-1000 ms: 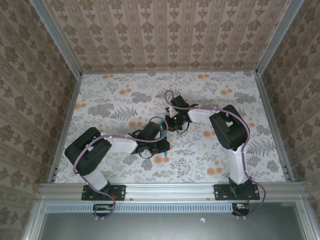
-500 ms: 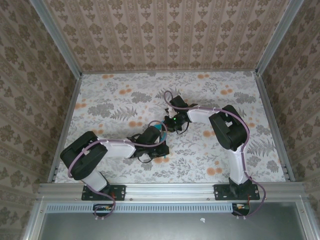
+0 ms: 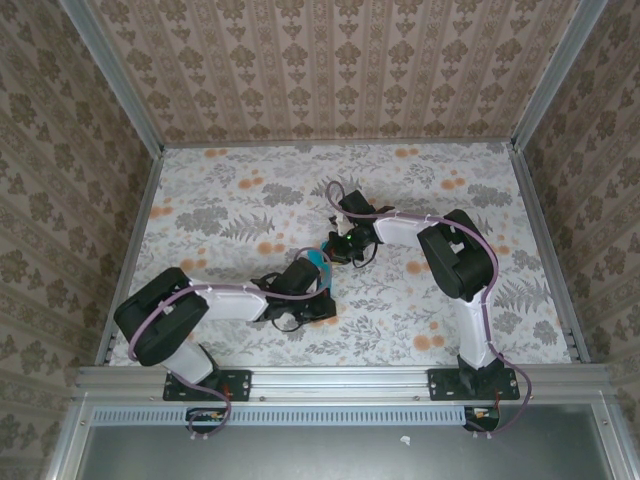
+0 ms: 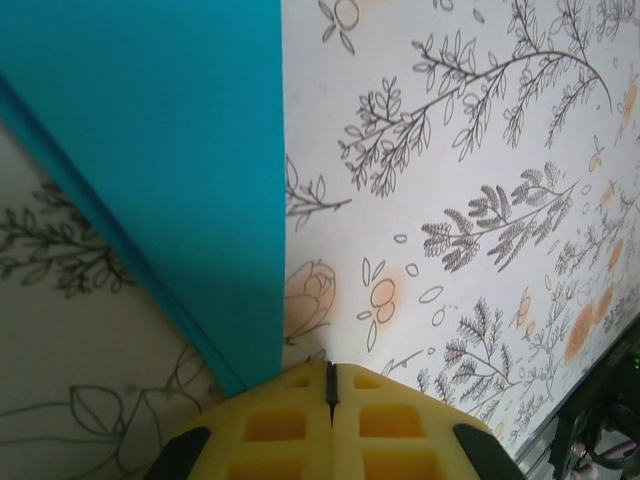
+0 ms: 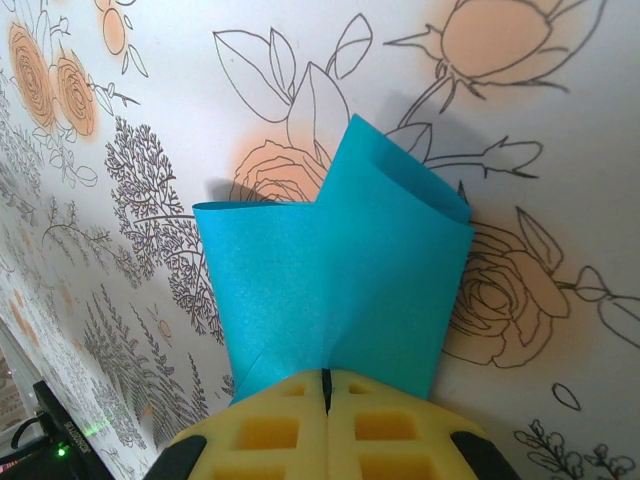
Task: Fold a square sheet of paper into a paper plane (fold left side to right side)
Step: Fold the wing for the fifth time at the center of the table, then pick up the paper plane at the center of the table.
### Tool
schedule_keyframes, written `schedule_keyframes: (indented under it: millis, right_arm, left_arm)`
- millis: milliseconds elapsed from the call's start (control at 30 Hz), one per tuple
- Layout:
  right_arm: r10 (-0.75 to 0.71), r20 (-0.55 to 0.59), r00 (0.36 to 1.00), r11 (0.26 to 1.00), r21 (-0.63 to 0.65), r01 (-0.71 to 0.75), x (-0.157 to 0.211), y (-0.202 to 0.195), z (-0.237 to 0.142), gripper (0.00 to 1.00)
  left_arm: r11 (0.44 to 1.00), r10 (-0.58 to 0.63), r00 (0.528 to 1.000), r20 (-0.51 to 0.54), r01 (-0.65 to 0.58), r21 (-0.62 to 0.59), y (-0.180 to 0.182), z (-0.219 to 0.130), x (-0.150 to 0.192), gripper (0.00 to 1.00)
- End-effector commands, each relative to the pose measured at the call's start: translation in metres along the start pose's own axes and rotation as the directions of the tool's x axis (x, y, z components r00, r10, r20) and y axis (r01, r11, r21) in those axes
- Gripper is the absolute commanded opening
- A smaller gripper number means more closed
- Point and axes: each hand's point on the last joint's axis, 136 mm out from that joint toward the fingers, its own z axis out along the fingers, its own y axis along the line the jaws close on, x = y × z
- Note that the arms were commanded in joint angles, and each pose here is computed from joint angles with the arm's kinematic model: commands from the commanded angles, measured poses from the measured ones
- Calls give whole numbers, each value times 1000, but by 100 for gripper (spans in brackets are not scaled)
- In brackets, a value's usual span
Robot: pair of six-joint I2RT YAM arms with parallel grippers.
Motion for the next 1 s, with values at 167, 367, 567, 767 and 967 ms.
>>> schedule_keyframes:
  millis: [167, 367, 567, 767, 967]
  right_arm:
    - [25, 21, 999, 995, 92, -27, -3, -31, 11, 7]
    - [-45, 149, 988, 998, -27, 50, -40, 10, -29, 13]
    - [-130, 269, 954, 990, 85, 111, -53, 21, -88, 25]
    - [-105, 274, 956, 968, 247, 36, -19, -5, -110, 45]
    - [-125, 179, 976, 952, 300, 67, 23, 0, -76, 65]
  left_arm:
    - [1000, -23, 998, -50, 23, -6, 10, -6, 16, 3]
    - [994, 52, 996, 74, -59, 92, -17, -45, -22, 5]
    - [996, 44, 970, 238, -62, 69, -3, -103, -73, 9]
    - [998, -27, 919, 394, 6, 55, 25, -144, -113, 13]
    - [999, -51, 895, 444, 52, 11, 44, -150, -125, 24]
